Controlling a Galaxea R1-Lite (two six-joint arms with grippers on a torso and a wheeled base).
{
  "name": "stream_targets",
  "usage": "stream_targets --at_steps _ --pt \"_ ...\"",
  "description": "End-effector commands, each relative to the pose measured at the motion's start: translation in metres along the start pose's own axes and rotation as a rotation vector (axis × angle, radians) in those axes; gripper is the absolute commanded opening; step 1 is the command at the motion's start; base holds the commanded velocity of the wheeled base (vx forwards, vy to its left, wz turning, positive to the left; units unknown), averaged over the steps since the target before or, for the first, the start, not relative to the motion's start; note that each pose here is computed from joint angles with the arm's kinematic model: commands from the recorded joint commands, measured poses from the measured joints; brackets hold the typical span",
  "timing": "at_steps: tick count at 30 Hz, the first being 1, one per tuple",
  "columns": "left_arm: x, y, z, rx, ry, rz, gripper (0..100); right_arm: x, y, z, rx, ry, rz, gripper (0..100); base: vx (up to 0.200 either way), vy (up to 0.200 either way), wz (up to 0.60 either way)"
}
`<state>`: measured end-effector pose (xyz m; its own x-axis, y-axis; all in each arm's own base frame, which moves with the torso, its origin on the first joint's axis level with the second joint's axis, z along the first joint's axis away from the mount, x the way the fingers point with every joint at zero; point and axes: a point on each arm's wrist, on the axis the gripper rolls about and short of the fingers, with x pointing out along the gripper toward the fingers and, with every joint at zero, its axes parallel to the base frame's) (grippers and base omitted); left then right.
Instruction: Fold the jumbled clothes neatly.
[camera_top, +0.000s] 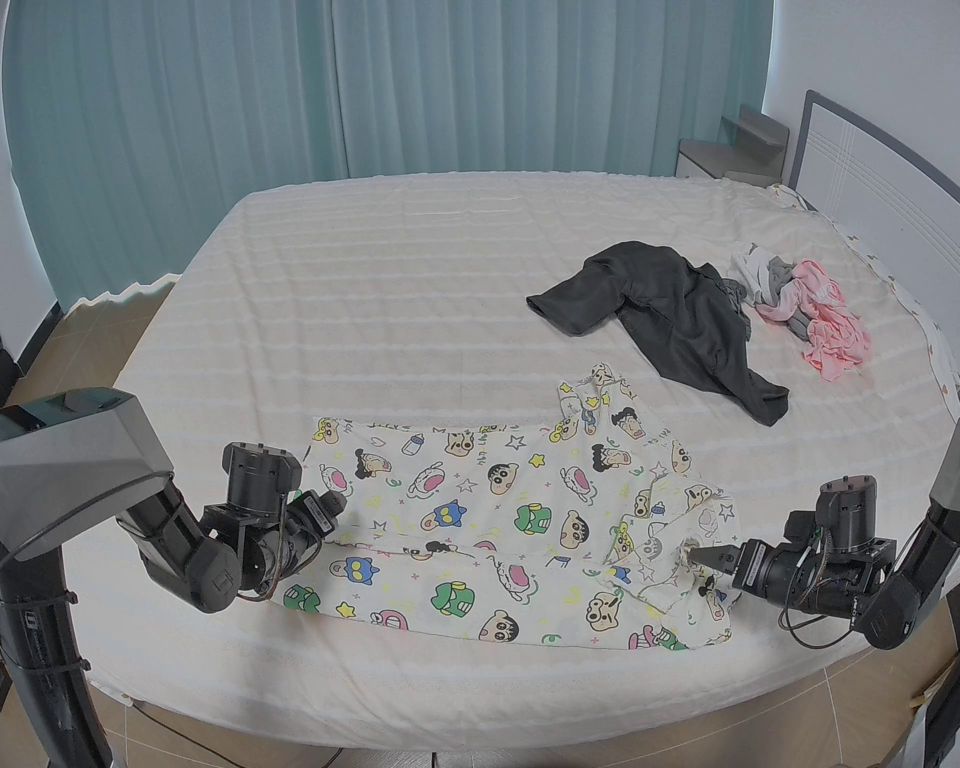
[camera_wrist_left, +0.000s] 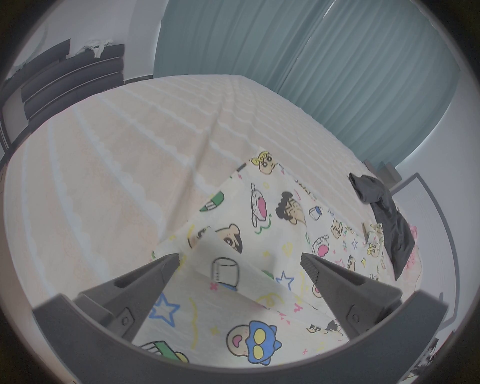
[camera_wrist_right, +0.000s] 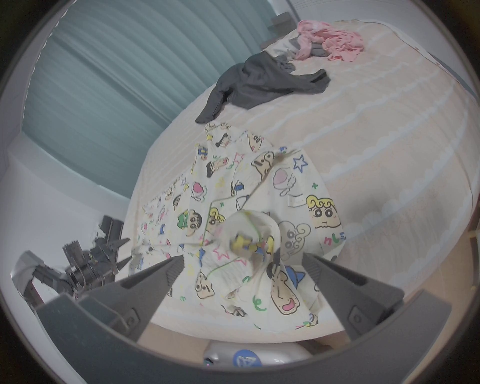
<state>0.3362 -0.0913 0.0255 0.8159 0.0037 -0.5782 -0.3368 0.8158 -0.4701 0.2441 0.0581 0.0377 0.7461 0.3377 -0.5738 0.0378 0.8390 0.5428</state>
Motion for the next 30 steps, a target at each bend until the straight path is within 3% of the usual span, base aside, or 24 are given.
stream_targets --at_steps 1,6,10,13,14,15,17,21,25,27,28,30 --pt "-0.013 0.0 0.02 -0.034 -0.055 -0.019 100 -0.011 0.004 0.008 0.053 -0.064 0.03 100 0.0 0.0 0.0" --pt "-0.059 0.003 0.049 -0.134 -0.103 -0.1 100 -0.036 0.014 0.015 0.196 -0.132 0.092 100 0.0 0.0 0.0" --pt "-0.107 0.007 0.052 -0.258 0.008 -0.243 100 -0.047 0.018 0.015 0.277 -0.153 0.109 100 0.0 0.0 0.0" --pt "-0.147 0.018 0.048 -0.379 0.112 -0.327 100 -0.041 0.02 0.005 0.31 -0.102 0.109 100 0.0 0.0 0.0" --pt "-0.147 0.018 0.048 -0.379 0.112 -0.327 100 -0.04 0.02 0.005 0.313 -0.099 0.108 100 0.0 0.0 0.0" --pt "-0.169 0.025 0.043 -0.45 0.17 -0.388 100 -0.03 0.022 -0.001 0.34 -0.061 0.099 100 0.0 0.0 0.0" --pt "-0.19 0.035 0.035 -0.491 0.233 -0.444 100 -0.019 0.023 -0.007 0.365 -0.029 0.086 100 0.0 0.0 0.0" --pt "-0.221 0.057 0.014 -0.485 0.339 -0.534 100 0.004 0.019 -0.016 0.375 -0.011 0.021 100 0.0 0.0 0.0" --pt "-0.239 0.07 0.0 -0.457 0.418 -0.615 100 0.019 0.02 -0.015 0.363 -0.045 0.035 100 0.0 0.0 0.0" --pt "-0.239 0.07 0.0 -0.457 0.418 -0.615 100 0.019 0.02 -0.015 0.363 -0.045 0.035 100 0.0 0.0 0.0" --pt "-0.256 0.082 -0.011 -0.43 0.464 -0.699 100 0.025 0.023 -0.019 0.314 -0.035 0.033 100 0.0 0.0 0.0" --pt "-0.267 0.086 -0.013 -0.414 0.448 -0.753 100 0.029 0.021 -0.022 0.29 -0.025 0.023 100 0.0 0.0 0.0"
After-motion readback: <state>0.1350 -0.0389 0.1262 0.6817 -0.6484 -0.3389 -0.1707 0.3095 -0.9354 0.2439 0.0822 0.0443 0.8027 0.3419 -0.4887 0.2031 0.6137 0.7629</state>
